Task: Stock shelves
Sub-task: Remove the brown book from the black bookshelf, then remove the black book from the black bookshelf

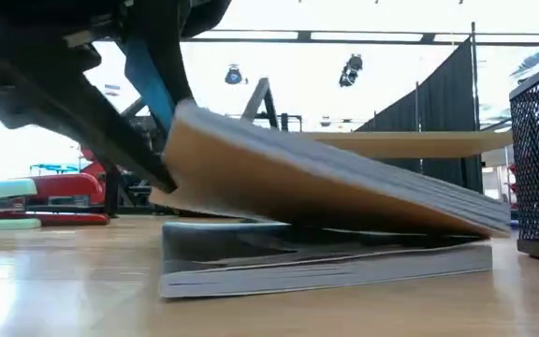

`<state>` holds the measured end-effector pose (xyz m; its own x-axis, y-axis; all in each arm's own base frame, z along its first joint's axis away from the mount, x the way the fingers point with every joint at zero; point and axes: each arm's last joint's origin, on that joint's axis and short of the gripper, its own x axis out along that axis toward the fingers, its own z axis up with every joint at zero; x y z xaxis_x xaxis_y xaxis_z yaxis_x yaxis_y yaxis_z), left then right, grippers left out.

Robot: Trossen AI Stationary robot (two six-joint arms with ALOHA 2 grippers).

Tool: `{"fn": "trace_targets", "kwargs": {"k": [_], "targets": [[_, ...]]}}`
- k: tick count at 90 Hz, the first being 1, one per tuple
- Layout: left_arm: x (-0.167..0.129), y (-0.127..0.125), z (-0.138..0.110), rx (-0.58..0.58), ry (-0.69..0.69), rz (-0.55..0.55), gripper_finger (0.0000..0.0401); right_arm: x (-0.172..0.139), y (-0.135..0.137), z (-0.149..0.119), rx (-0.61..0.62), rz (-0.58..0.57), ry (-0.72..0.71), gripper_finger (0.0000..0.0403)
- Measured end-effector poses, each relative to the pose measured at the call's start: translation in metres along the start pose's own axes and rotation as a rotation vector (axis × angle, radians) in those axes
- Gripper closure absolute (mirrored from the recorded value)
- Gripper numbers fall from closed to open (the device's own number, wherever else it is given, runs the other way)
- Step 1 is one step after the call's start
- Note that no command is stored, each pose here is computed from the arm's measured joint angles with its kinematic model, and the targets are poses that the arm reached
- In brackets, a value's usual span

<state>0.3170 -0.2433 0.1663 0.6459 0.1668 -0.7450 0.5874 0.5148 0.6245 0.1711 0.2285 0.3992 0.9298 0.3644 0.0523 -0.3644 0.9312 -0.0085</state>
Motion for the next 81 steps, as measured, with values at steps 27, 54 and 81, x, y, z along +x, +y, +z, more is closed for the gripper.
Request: {"fn": "trace_targets", "kwargs": {"k": [27, 54, 81], "targets": [[-0.030, 0.009, 0.006, -0.208, 0.160, 0.052, 0.0234, -0.001, 0.002, 0.000, -0.001, 0.009, 0.001, 0.0382], [-0.101, 0.089, 0.007, -0.581, 0.331, 0.305, 0.0250, 0.000, 0.000, -0.002, -0.021, 0.002, 0.016, 0.0382], [-0.123, 0.202, -0.077, -0.805, 0.491, 0.406, 0.0311, 0.001, 0.001, -0.004, -0.018, 0.005, 0.025, 0.0382]]}}
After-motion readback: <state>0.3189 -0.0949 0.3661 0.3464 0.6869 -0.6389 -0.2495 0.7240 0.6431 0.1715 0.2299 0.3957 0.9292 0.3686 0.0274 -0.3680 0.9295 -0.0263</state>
